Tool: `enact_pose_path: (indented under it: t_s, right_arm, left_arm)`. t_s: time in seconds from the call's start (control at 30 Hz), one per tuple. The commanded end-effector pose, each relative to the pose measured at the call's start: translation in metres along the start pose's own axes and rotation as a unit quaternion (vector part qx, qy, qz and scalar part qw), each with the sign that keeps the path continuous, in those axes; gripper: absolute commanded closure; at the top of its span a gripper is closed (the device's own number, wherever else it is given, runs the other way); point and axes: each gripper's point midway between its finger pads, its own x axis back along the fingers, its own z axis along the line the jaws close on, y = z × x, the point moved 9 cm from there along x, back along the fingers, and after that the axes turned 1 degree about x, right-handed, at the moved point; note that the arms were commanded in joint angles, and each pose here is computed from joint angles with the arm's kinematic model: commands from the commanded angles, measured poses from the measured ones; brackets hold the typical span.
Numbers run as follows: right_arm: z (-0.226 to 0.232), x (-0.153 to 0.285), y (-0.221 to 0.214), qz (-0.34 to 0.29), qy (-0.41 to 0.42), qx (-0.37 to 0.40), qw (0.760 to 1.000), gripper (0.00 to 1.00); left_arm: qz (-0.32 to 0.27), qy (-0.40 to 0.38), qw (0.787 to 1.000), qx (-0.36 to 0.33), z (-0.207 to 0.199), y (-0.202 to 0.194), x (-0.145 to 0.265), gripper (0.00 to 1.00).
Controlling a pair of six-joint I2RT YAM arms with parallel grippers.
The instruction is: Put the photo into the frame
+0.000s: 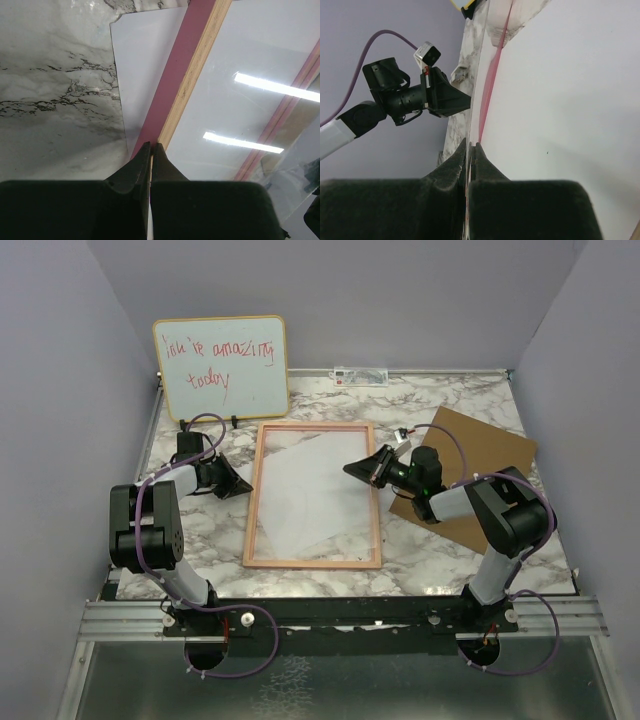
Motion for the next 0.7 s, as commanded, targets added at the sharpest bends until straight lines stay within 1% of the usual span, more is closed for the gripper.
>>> enact_pose_path:
  t_s: [0.0,0.33,0.67]
  right_arm:
    - [0.0142,-0.0022,0.0038,0.000,0.037,0.026,0.999,0.99]
    - [0.0203,0.0031,0.0046,-0.006,0.039,0.038,0.998,0.99]
    - [0.0119,-0.0012,0.0029,0.003,0.025,0.032,0.999,0.99]
  left_arm:
    - [0.042,0.077,0.996,0.022,0.0307,-0.0229,-0.0143,1.00]
    - [0.042,0.078,0.996,0.024,0.0313,-0.0233,-0.0145,1.00]
    - [0.042,0.077,0.996,0.024,0.0313,-0.0235,-0.0144,1.00]
